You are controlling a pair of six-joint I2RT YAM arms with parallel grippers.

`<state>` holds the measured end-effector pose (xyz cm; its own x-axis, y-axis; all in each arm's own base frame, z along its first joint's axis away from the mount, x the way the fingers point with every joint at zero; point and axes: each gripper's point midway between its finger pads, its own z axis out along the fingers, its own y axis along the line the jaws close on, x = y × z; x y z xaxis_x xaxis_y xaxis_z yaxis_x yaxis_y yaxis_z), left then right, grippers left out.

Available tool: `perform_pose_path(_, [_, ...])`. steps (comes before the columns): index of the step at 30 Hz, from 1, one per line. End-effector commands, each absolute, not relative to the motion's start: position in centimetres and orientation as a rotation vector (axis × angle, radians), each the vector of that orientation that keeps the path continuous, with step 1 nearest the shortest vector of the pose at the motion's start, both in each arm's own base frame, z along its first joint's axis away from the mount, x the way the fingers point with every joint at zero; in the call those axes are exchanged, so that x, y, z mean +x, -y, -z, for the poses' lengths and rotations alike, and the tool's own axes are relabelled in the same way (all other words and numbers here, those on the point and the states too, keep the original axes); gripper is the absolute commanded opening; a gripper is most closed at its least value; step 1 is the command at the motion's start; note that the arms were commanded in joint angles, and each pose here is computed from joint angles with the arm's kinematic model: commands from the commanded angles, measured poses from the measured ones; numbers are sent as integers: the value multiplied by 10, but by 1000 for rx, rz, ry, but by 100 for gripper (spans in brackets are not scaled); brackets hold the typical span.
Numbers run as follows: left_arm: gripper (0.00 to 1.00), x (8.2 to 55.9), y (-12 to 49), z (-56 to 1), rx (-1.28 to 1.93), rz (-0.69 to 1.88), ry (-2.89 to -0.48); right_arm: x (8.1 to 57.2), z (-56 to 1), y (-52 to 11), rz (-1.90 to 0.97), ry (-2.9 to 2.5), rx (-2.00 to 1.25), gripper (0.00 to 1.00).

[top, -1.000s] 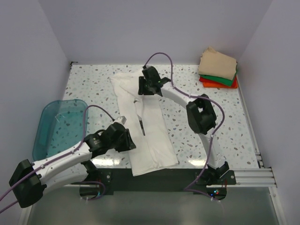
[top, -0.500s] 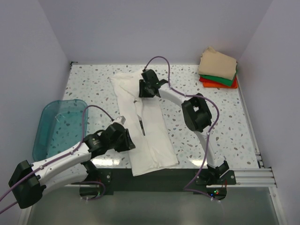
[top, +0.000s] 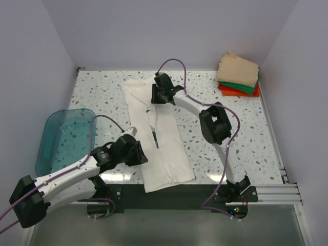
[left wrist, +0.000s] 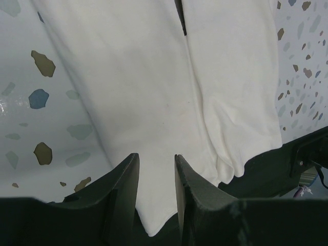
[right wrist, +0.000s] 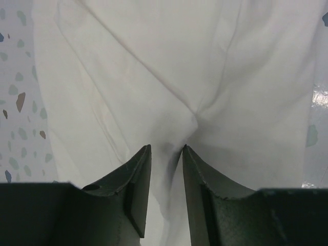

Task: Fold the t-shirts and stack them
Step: Fold the tshirt

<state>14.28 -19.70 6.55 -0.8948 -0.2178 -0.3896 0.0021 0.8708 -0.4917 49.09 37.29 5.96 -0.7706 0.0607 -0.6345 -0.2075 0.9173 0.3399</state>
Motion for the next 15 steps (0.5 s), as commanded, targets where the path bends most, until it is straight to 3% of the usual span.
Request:
perform_pose_path(1, [39, 148, 200, -74, -150, 703, -2569, 506, -83, -382, -585, -2321, -82, 32])
perform_pose_path(7, [39, 148, 201, -74, -150, 703, -2569, 502, -83, -390, -638, -2323, -97, 10])
perform_pose_path(15, [39, 149, 203, -72, -148, 705, -2575, 479, -104, -415, -752, -2261, -176, 6])
